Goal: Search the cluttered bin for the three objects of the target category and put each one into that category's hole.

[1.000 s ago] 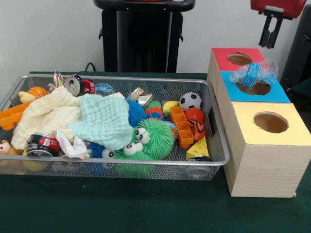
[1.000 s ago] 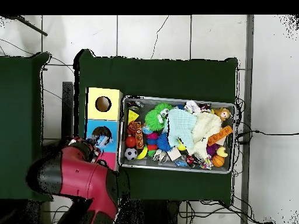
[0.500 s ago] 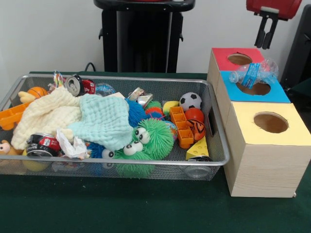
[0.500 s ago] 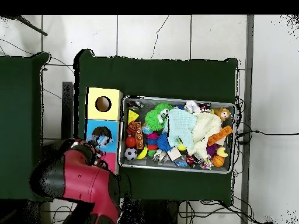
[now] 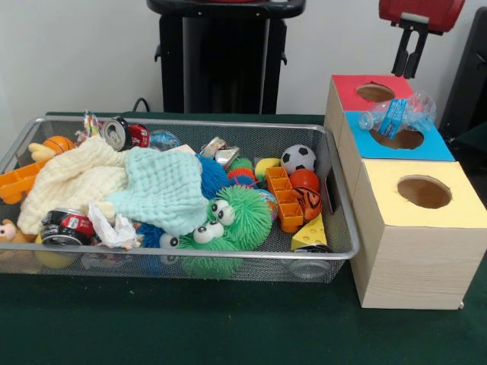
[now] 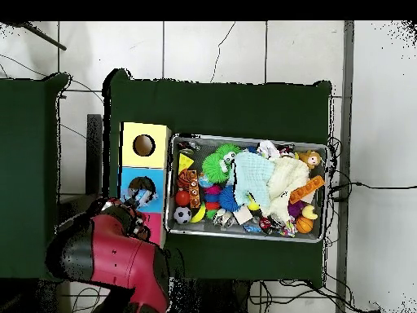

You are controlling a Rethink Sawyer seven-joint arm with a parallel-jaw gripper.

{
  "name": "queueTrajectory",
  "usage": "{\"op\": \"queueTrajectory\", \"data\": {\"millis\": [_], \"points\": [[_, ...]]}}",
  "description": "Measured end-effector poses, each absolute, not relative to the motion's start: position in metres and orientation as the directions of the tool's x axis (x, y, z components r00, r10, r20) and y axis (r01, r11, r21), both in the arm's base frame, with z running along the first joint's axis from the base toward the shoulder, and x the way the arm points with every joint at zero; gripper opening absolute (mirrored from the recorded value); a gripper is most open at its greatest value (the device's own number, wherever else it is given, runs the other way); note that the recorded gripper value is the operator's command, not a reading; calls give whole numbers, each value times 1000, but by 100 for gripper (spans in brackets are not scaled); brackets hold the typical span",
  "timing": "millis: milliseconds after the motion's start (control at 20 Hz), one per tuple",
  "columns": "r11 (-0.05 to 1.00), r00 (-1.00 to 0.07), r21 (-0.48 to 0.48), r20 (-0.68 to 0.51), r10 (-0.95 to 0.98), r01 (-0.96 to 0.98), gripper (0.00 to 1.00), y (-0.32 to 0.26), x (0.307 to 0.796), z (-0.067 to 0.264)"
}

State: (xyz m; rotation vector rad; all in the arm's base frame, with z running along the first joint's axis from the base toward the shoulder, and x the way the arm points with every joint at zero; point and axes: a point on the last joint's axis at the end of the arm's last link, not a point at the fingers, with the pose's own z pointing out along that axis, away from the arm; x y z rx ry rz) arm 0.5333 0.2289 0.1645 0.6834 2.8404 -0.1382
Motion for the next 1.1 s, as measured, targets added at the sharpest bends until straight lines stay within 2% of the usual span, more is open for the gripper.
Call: {"op": "queueTrajectory", "data": {"millis": [1100], "points": [[894,-862,-29,-281,421,446,0,232,524,150]]}}
